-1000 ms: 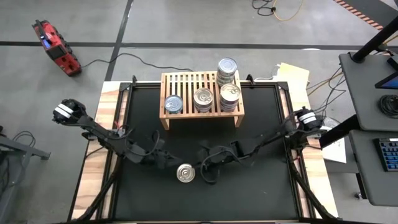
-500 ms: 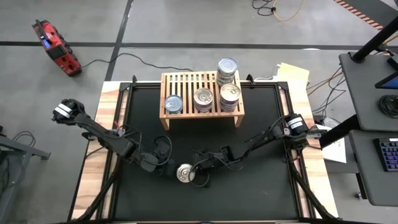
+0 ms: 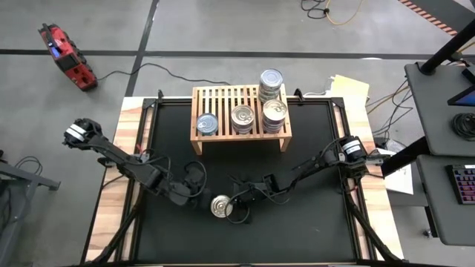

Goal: Stack canned seafood by type on shelf
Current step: Stack the blue pink tuna can on top of the blue pink tuna can on the shelf

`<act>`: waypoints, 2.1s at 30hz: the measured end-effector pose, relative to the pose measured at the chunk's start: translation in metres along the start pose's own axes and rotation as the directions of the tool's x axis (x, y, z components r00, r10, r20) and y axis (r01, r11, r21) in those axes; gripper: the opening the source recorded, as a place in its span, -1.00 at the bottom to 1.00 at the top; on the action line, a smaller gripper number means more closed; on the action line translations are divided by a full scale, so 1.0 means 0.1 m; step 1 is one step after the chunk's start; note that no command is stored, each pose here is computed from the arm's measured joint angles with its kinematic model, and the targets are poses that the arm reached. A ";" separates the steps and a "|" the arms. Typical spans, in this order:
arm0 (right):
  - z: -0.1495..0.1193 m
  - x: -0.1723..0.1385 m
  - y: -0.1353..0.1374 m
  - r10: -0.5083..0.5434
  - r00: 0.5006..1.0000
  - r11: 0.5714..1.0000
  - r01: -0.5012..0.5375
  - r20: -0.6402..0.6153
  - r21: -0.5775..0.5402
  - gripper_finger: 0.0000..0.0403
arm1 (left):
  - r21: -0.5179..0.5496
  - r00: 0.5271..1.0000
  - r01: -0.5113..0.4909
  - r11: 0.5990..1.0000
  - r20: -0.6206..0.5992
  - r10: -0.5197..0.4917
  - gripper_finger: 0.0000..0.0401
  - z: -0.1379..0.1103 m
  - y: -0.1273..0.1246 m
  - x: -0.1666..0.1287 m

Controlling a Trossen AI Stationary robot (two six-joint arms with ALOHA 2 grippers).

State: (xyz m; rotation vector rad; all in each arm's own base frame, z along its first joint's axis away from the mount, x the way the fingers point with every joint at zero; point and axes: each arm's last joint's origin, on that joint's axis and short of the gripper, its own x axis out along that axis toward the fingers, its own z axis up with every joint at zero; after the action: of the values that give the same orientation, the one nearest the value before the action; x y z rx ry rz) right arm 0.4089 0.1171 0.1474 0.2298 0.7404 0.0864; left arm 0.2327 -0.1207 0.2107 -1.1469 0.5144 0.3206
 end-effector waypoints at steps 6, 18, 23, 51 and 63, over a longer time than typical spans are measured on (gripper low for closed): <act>-0.04 0.00 -0.01 -0.016 0.999 1.000 0.016 -0.041 0.004 -0.95 | -0.112 0.996 -0.086 0.990 -0.046 0.081 -0.82 -0.03 0.09 0.03; -0.08 0.00 -0.03 -0.027 0.997 0.999 0.026 -0.065 -0.021 -0.95 | -0.184 0.993 -0.109 0.977 -0.071 0.097 -0.10 -0.08 0.10 0.12; -0.09 0.00 -0.03 -0.031 0.997 0.999 0.028 -0.077 -0.035 -0.95 | -0.172 0.990 -0.126 0.977 -0.084 0.113 0.34 -0.11 0.09 0.16; -0.14 0.02 -0.05 -0.026 0.997 0.998 0.023 -0.071 -0.051 -0.95 | -0.094 0.976 -0.205 0.974 -0.096 0.196 0.81 -0.25 -0.07 0.52; -0.11 0.02 -0.04 -0.017 0.999 0.998 0.014 -0.050 -0.067 -0.95 | -0.044 0.973 -0.231 0.972 -0.016 0.231 0.81 -0.29 -0.17 0.72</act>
State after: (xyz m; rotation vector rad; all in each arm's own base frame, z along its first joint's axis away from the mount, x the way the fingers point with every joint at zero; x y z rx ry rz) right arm 0.4025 0.1157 0.1373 0.1583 0.7878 0.1023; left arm 0.2953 -0.1558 0.1760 -1.1348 0.6547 0.5305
